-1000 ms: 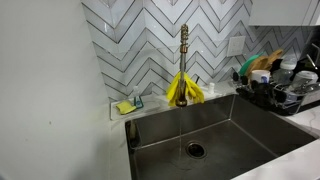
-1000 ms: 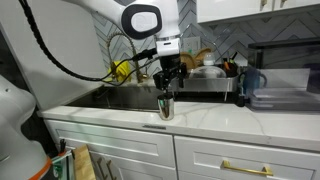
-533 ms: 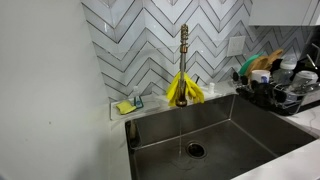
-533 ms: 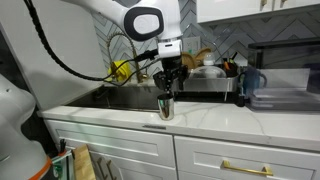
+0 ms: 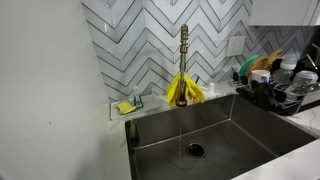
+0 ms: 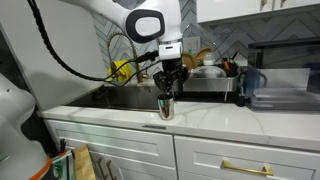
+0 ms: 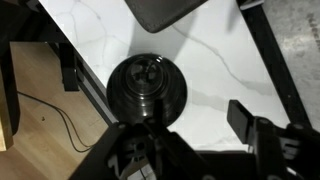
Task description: Put the contents of the silver cup into the sink
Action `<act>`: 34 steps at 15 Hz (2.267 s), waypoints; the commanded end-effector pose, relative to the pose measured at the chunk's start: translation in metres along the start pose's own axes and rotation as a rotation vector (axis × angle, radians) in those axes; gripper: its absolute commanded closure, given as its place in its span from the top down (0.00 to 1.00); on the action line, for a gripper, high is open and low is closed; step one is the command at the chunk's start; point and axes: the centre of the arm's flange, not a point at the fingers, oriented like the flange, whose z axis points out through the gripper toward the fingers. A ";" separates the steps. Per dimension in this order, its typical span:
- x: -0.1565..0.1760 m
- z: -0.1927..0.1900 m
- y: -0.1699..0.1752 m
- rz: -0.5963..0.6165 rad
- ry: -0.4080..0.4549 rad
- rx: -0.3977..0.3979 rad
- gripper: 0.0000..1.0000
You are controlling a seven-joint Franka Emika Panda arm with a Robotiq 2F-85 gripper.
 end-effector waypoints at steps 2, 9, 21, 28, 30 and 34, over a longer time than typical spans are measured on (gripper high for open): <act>-0.003 0.010 -0.002 0.024 -0.019 0.000 0.59; -0.005 0.015 -0.003 0.027 -0.023 -0.012 0.25; -0.017 0.004 -0.002 -0.009 -0.013 -0.029 0.01; -0.084 -0.038 0.011 -0.180 0.103 -0.062 0.01; -0.108 -0.052 0.017 -0.242 0.147 -0.047 0.01; -0.141 -0.078 0.022 -0.352 0.145 0.006 0.01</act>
